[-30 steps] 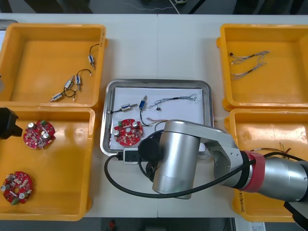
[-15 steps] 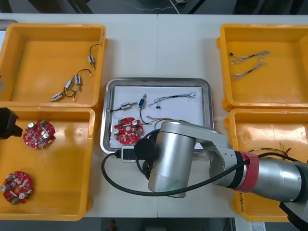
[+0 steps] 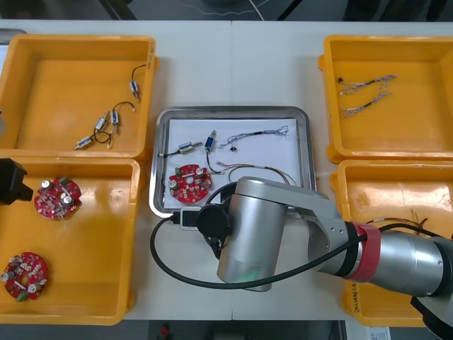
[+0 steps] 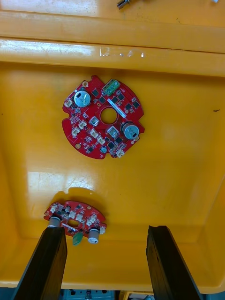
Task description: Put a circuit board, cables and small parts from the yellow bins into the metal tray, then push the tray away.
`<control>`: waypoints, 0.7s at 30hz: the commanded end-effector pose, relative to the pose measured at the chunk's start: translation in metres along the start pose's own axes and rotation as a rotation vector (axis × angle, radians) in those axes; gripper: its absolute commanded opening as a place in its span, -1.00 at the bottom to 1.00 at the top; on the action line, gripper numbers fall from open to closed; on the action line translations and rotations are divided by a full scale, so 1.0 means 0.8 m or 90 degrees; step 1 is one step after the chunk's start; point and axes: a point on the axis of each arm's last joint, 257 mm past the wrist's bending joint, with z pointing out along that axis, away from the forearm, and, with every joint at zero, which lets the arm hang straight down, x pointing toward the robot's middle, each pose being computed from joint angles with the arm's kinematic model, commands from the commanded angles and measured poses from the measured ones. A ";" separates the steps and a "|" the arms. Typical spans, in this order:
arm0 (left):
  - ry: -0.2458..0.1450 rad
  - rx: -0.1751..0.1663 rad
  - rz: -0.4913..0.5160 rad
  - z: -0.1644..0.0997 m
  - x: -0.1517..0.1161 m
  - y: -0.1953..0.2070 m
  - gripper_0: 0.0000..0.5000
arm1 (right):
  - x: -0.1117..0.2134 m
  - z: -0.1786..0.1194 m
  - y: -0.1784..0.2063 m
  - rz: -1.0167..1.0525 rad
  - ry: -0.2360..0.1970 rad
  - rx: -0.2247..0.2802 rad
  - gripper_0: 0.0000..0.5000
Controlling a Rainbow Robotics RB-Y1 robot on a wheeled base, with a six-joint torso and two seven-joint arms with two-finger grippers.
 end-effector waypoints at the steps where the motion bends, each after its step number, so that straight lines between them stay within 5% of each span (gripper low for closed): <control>1: -0.026 -0.031 0.069 -0.017 -0.010 0.019 1.00 | -0.017 -0.015 -0.035 -0.019 -0.014 0.045 -1.00; 13: -0.026 -0.031 0.069 -0.017 -0.010 0.019 1.00 | -0.022 -0.011 -0.103 -0.029 -0.008 0.103 -1.00; 21: -0.026 -0.031 0.069 -0.017 -0.010 0.019 1.00 | -0.010 -0.006 -0.145 -0.029 0.024 0.134 -1.00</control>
